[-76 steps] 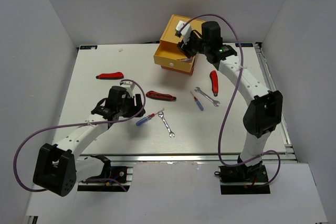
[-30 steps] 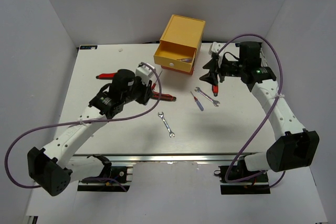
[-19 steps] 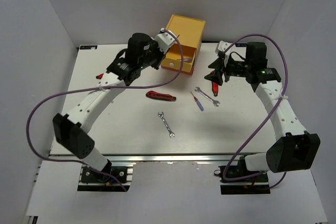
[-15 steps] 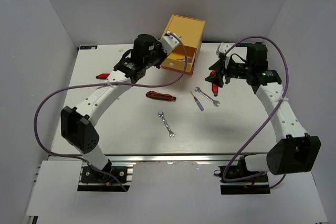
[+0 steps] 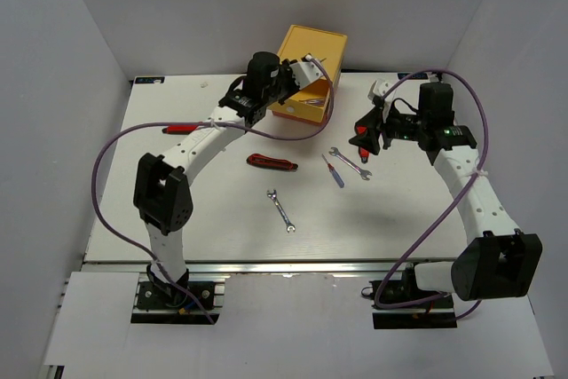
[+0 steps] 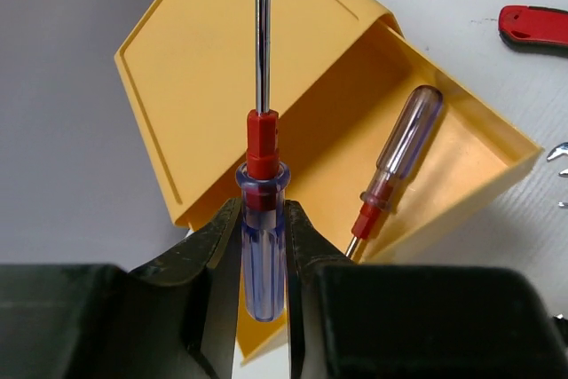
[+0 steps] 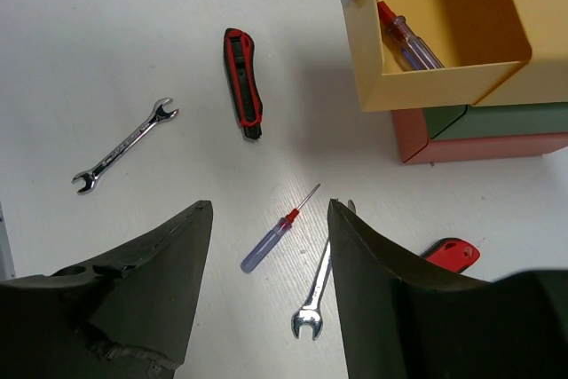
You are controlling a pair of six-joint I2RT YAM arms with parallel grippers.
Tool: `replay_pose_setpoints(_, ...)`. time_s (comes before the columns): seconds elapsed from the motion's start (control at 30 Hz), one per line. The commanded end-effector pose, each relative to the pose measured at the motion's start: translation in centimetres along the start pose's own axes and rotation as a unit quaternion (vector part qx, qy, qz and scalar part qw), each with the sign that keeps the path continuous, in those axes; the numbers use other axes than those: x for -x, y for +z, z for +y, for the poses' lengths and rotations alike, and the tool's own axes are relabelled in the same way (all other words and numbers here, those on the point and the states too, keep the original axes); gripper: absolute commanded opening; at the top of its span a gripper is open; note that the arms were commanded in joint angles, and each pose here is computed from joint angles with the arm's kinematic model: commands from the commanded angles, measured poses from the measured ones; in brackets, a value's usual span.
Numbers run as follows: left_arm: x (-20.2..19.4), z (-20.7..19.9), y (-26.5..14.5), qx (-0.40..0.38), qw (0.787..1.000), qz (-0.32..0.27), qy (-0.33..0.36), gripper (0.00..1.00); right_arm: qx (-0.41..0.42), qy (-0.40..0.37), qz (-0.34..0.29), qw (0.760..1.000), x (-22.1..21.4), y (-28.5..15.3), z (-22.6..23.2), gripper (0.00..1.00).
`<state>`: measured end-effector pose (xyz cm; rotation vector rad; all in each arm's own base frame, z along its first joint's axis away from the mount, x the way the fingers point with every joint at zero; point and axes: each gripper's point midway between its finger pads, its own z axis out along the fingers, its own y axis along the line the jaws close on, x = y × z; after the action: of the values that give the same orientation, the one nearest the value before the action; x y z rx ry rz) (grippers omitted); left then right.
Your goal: Sort the tools into containers
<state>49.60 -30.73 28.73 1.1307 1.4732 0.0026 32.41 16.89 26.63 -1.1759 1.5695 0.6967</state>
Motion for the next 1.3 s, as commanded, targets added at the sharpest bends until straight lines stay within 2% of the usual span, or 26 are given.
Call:
replay_pose_setpoints(0.0, 2.3, 1.8, 0.0, 0.007, 0.999, -0.031, 0.02, 0.08, -0.002, -0.015, -0.02, 1.0, 1.2, -0.5, 0.2, 0.62)
replay_pose_setpoints(0.07, 2.2, 1.6, 0.3, 0.004, 0.999, -0.029, 0.021, 0.13, -0.002, -0.015, -0.02, 1.0, 1.1, -0.5, 0.1, 0.62)
replay_pose_setpoints(0.13, 1.8, 1.5, 0.4, 0.005, 1.0, -0.025, 0.019, 0.26, -0.004, -0.015, -0.019, 1.0, 1.0, -0.6, 0.1, 0.62)
replay_pose_setpoints(0.17, 1.6, 1.4, 0.4, 0.005, 1.0, -0.023, 0.019, 0.38, -0.003, -0.015, -0.02, 1.0, 1.0, -0.6, 0.1, 0.62)
replay_pose_setpoints(0.2, 1.5, 1.5, 0.3, 0.007, 1.0, -0.023, 0.019, 0.44, -0.003, -0.013, -0.02, 1.0, 0.9, -0.6, 0.1, 0.62)
replay_pose_setpoints(0.27, 1.4, 1.5, 0.2, 0.011, 1.0, -0.02, 0.018, 0.51, -0.001, -0.011, -0.021, 1.0, 0.8, -0.5, 0.1, 0.62)
replay_pose_setpoints(0.53, 2.9, 3.3, -0.2, 0.045, 0.998, -0.038, 0.005, 0.53, 0.003, -0.012, -0.02, 1.0, 0.6, -0.4, 0.1, 0.62)
replay_pose_setpoints(0.67, 5.9, 5.7, -1.8, 0.088, 0.993, -0.081, -0.018, 0.54, 0.025, -0.026, -0.011, 0.999, -0.2, -0.2, 0.6, 0.61)
replay_pose_setpoints(0.7, 6.3, 6.4, -2.3, 0.103, 0.991, -0.085, -0.028, 0.53, 0.03, -0.031, -0.009, 0.999, -0.5, -0.1, 0.7, 0.59)
replay_pose_setpoints(0.77, 8.0, 8.5, -4.5, 0.149, 0.98, -0.111, -0.069, 0.38, 0.022, -0.015, 0.018, 0.999, -2.2, 0.7, -0.2, 0.56)
replay_pose_setpoints(0.8, 7.8, 9.6, -5.7, 0.181, 0.974, -0.104, -0.089, 0.32, 0.013, -0.002, 0.038, 0.999, -3.3, 1.0, -0.9, 0.54)
replay_pose_setpoints(0.83, 7.8, 10.2, -6.7, 0.201, 0.965, -0.107, -0.132, 0.28, 0.003, 0.005, 0.057, 0.998, -3.9, 1.3, -1.6, 0.53)
replay_pose_setpoints(0.87, 6.6, 10.4, -7.5, 0.219, 0.957, -0.096, -0.161, 0.16, -0.006, 0.031, 0.106, 0.994, -6.8, 2.2, -2.7, 0.53)
replay_pose_setpoints(0.9, 6.6, 12.2, -10.6, 0.273, 0.929, -0.101, -0.23, 0.14, -0.001, 0.056, 0.136, 0.989, -8.3, 2.3, -2.5, 0.52)
replay_pose_setpoints(0.93, 5.5, 13.0, -12.0, 0.296, 0.913, -0.096, -0.264, 0.14, -0.003, 0.071, 0.152, 0.986, -9.3, 2.6, -2.7, 0.52)
replay_pose_setpoints(0.97, 2.7, 12.1, -12.5, 0.3, 0.904, -0.067, -0.298, 0.26, -0.003, 0.09, 0.181, 0.979, -11.3, 3.2, -2.6, 0.53)
replay_pose_setpoints(1.0, 2.6, 13.0, -15.5, 0.321, 0.883, -0.079, -0.334, 0.39, -0.005, 0.1, 0.197, 0.975, -12.3, 3.4, -2.2, 0.54)
replay_pose_setpoints(1.03, -0.4, 13.7, -17.0, 0.351, 0.839, -0.07, -0.41, 0.54, -0.024, 0.119, 0.2, 0.972, -12.8, 4.1, -2.4, 0.55)
replay_pose_setpoints(1.07, -4.7, 11.7, -17.3, 0.35, 0.825, -0.017, -0.443, 0.66, -0.032, 0.128, 0.231, 0.964, -14.7, 4.8, -1.3, 0.57)
replay_pose_setpoints(1.1, -6.6, 11.1, -18.1, 0.35, 0.81, -0.003, -0.47, 0.8, -0.039, 0.133, 0.239, 0.961, -15.3, 5.2, -0.9, 0.6)
replay_pose_setpoints(1.13, -8.6, 11.6, -20.3, 0.366, 0.777, -0.005, -0.513, 0.84, -0.063, 0.148, 0.23, 0.96, -15.2, 6.0, -1.1, 0.61)
replay_pose_setpoints(1.2, -14.0, 7.5, -20.9, 0.35, 0.755, 0.057, -0.551, 0.92, -0.079, 0.16, 0.247, 0.952, -16.6, 7.1, 0.2, 0.65)
replay_pose_setpoints(1.23, -14.9, 7.3, -22.4, 0.36, 0.729, 0.047, -0.58, 0.94, -0.095, 0.176, 0.248, 0.948, -16.8, 7.6, 0.4, 0.66)
replay_pose_setpoints(1.27, -15.6, 6.3, -22.6, 0.353, 0.72, 0.047, -0.596, 0.95, -0.112, 0.167, 0.258, 0.945, -17.4, 8.4, 0.2, 0.66)
